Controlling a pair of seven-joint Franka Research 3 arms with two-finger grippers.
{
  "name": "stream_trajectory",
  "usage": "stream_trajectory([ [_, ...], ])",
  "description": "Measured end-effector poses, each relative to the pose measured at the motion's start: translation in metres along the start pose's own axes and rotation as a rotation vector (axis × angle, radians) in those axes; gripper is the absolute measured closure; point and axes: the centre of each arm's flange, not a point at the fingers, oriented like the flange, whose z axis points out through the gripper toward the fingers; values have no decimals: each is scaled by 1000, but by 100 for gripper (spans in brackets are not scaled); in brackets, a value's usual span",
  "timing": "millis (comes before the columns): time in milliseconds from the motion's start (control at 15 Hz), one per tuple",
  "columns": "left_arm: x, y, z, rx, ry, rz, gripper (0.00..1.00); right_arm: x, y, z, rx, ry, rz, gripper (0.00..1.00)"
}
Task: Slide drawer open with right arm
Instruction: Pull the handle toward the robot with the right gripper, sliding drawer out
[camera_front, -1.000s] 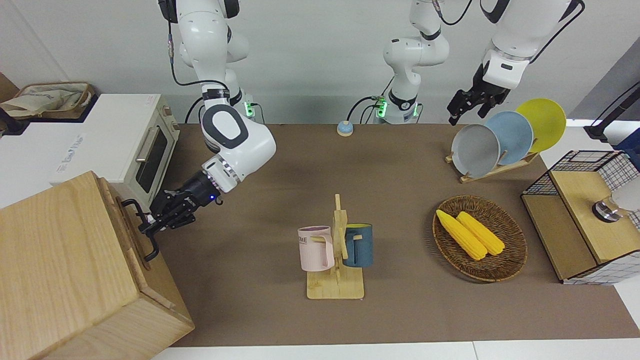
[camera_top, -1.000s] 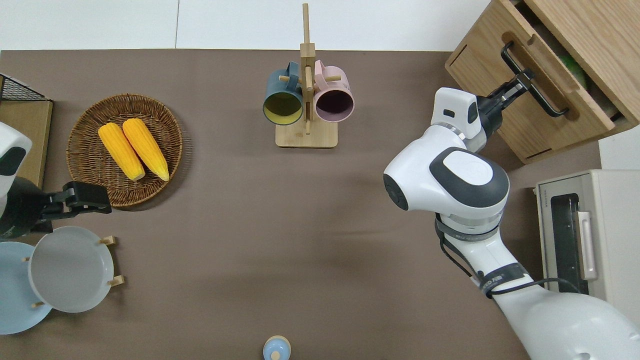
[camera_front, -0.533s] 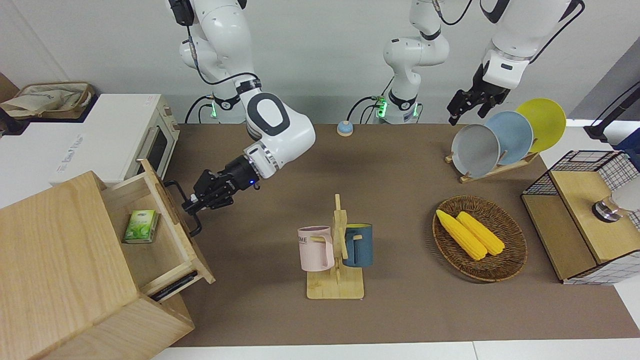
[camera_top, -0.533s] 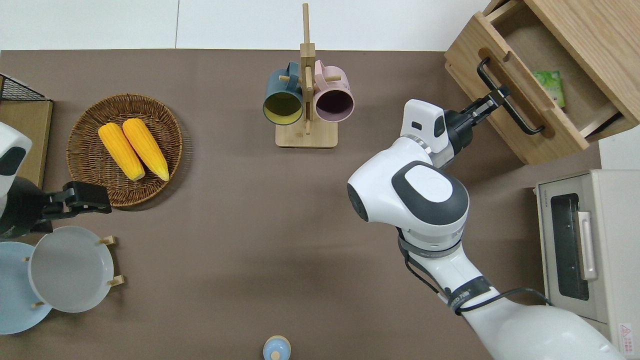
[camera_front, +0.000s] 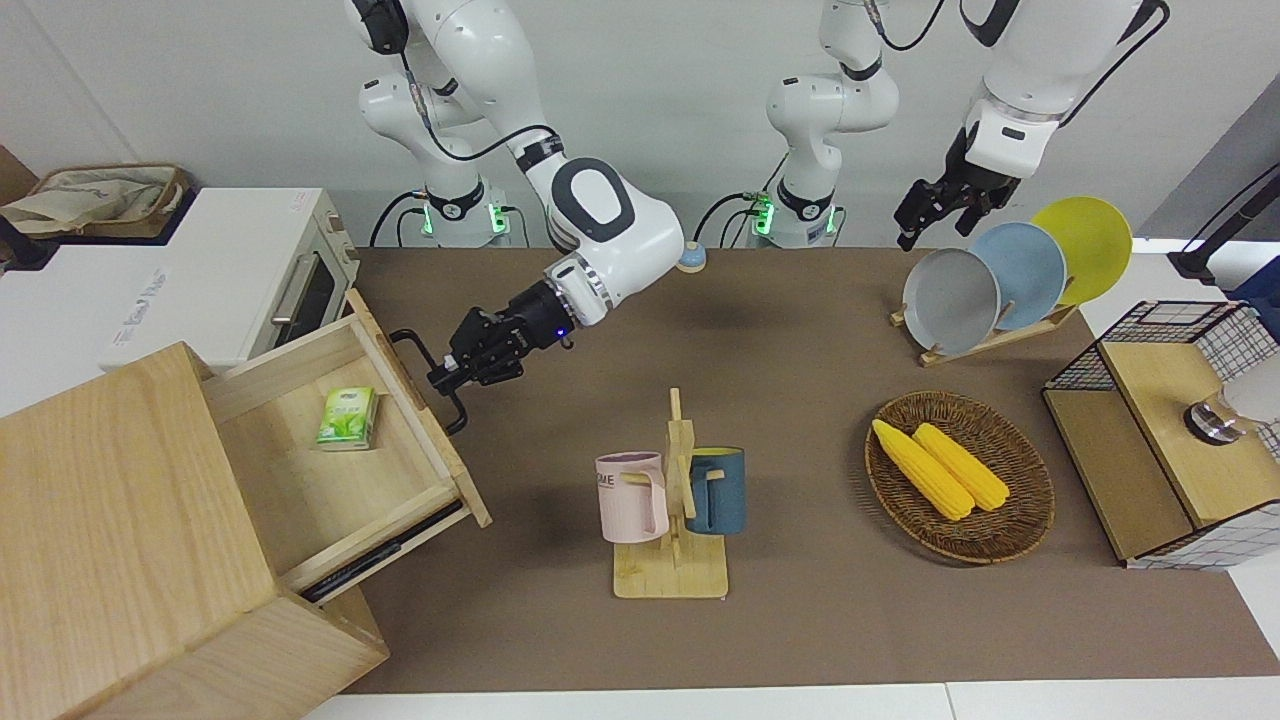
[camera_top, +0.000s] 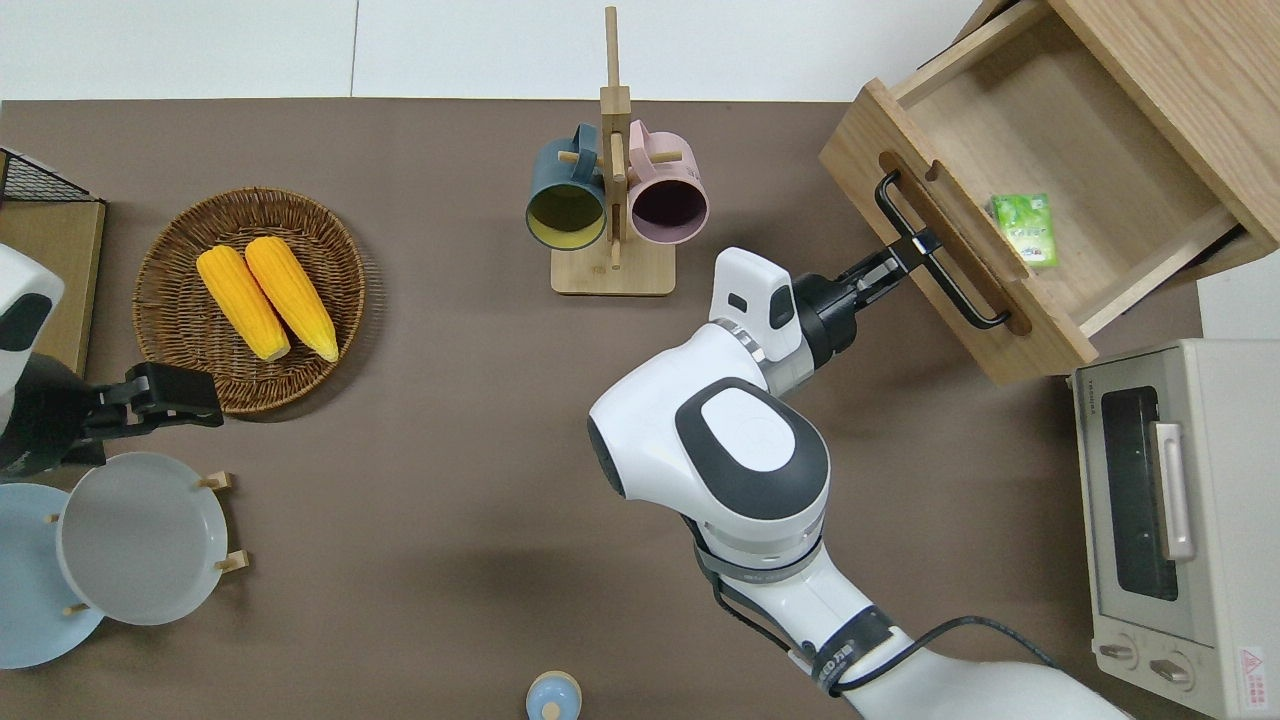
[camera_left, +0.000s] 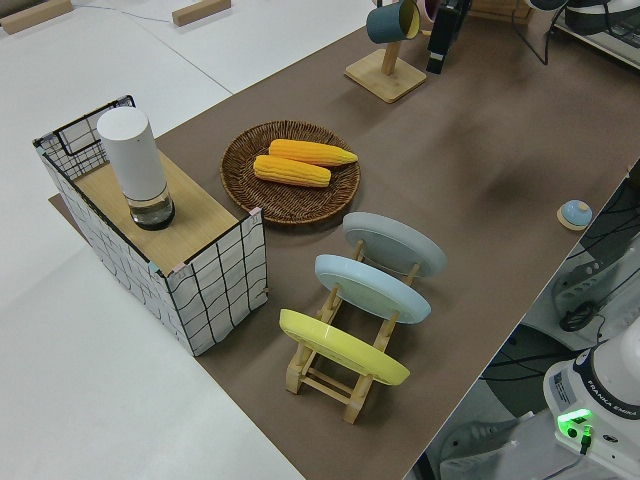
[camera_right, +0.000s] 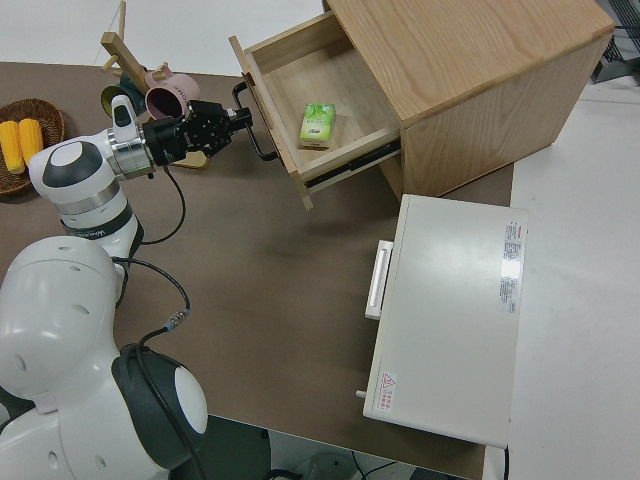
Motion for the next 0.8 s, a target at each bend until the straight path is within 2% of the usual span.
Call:
stream_trajectory([
  [800, 0, 0, 0, 0, 0, 0, 0, -2, -4, -67, 47, -25, -2, 83],
])
